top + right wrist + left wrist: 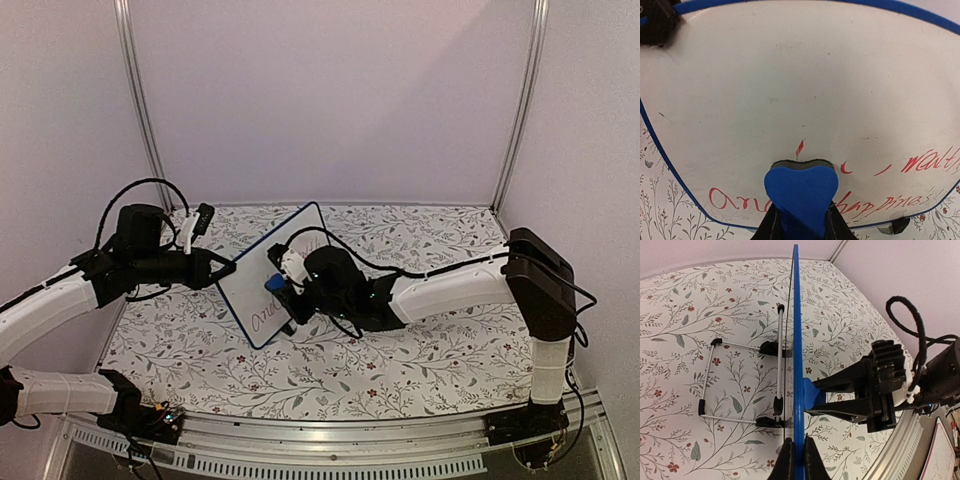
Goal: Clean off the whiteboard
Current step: Erase the center of the board.
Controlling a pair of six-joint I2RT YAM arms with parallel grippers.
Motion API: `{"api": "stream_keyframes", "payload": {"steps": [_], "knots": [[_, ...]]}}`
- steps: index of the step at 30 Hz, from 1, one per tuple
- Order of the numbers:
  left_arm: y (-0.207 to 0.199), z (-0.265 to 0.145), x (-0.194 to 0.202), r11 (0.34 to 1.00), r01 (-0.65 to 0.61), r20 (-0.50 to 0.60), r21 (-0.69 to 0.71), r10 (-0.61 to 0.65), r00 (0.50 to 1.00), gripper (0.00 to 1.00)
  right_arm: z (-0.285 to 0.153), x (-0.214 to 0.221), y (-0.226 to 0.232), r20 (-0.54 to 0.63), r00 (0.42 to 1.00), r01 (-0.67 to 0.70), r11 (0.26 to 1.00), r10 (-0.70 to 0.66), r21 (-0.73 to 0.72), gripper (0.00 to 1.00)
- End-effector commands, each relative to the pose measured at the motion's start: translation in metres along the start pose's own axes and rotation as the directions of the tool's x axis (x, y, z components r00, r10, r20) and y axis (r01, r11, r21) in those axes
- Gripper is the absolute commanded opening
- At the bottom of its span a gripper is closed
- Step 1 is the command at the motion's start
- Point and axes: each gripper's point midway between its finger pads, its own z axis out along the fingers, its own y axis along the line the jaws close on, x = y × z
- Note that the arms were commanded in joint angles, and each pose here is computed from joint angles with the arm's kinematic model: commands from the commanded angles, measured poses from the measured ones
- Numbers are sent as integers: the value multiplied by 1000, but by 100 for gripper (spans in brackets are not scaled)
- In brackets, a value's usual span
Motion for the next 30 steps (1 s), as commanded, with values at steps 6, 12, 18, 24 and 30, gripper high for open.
{"api": "stream_keyframes", "payload": {"steps": [6, 12, 18, 24, 30], "knots": [[-18, -3, -6, 997, -29, 26, 77, 27, 999, 0, 1, -10, -8, 24, 999, -35, 999, 35, 6, 16], [-17, -4, -7, 997, -27, 29, 72, 25, 999, 0, -3, -62, -11, 114, 993, 17, 1000, -20, 26, 16], [-19, -5, -7, 997, -32, 34, 75, 29, 999, 0, 5, -51, -16, 90, 995, 25, 999, -29, 43, 16], [-19, -5, -7, 996, -31, 31, 79, 28, 999, 0, 13, 16, -14, -34, 999, -8, 1000, 9, 24, 16], [-20, -3, -6, 996, -27, 24, 84, 25, 999, 0, 10, 41, -18, -74, 996, -40, 998, 43, 38, 16]]}}
